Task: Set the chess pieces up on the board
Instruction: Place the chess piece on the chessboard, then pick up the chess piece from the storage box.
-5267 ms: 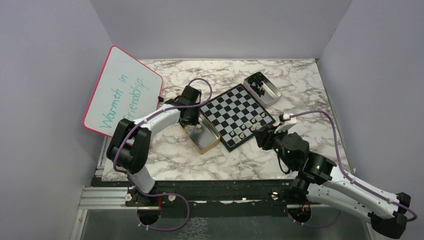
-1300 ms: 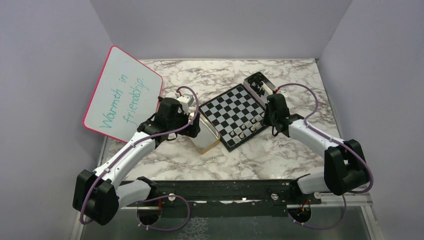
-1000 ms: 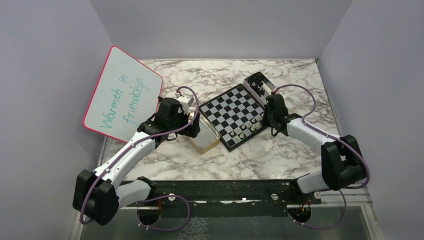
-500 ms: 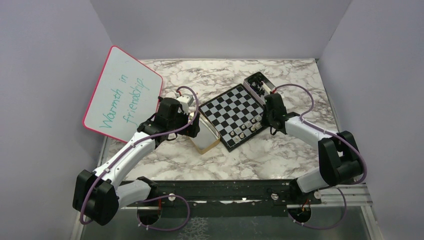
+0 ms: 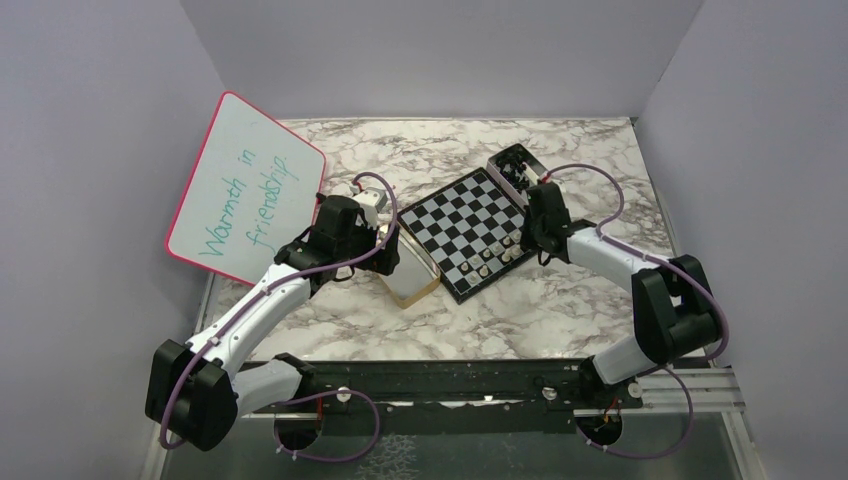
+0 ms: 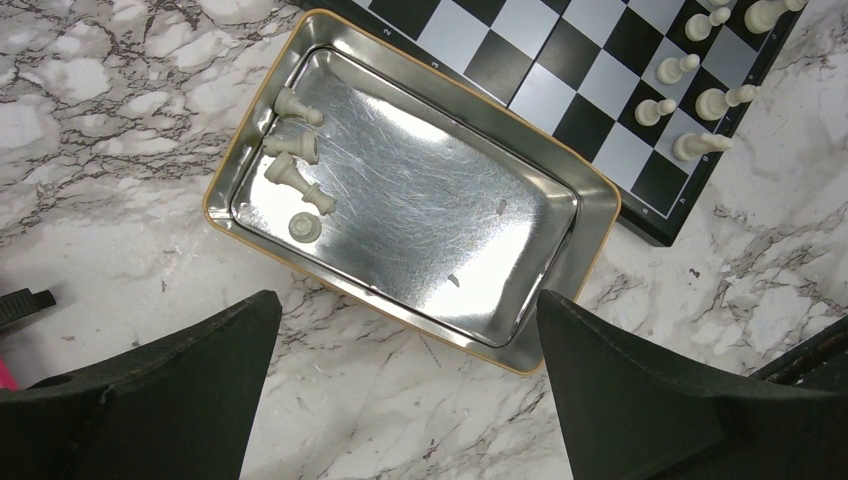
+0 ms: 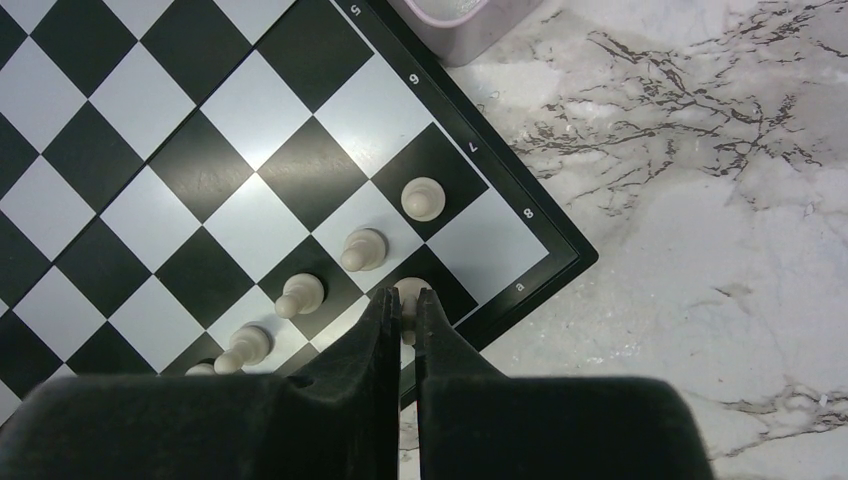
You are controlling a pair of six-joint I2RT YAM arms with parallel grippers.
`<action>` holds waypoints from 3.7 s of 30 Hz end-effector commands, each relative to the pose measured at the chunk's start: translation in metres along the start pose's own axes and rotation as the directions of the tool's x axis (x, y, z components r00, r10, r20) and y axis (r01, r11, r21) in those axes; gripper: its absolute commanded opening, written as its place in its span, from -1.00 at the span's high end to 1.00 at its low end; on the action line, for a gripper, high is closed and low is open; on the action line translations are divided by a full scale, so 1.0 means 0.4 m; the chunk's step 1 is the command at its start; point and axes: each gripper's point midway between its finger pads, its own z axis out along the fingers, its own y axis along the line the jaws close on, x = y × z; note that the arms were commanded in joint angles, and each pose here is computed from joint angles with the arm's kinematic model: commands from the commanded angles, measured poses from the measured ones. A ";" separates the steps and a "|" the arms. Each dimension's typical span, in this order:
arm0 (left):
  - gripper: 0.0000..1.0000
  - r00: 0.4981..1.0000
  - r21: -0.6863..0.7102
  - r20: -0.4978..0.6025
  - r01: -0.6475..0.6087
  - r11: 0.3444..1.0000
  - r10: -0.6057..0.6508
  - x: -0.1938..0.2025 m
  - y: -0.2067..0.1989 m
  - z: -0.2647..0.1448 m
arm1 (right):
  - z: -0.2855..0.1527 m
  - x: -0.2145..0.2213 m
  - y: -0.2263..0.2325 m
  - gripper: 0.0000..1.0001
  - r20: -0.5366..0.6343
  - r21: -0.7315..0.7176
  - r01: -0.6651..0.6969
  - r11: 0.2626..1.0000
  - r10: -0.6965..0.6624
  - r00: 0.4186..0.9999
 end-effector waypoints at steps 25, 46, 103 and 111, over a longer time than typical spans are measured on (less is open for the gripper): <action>-0.98 0.999 -0.017 0.026 -0.018 1.000 0.019 -0.008 0.007 -0.012 | 0.004 0.039 -0.017 0.75 -0.115 0.036 0.047 0.998 -0.042 0.992; -0.98 1.000 -0.024 0.027 -0.016 1.000 0.016 -0.007 0.009 -0.015 | -0.006 -0.006 0.003 0.47 -0.069 0.007 0.043 0.999 -0.043 0.997; 0.01 0.996 -0.293 -0.074 0.029 0.956 -0.052 -0.059 0.135 0.090 | -0.410 -0.099 0.114 -0.80 0.227 -0.473 0.117 0.873 -0.008 0.974; 0.14 0.991 -0.276 -0.097 0.063 0.959 -0.093 -0.063 0.124 0.128 | -0.404 -0.090 0.117 -0.80 0.226 -0.480 0.127 0.868 -0.018 0.974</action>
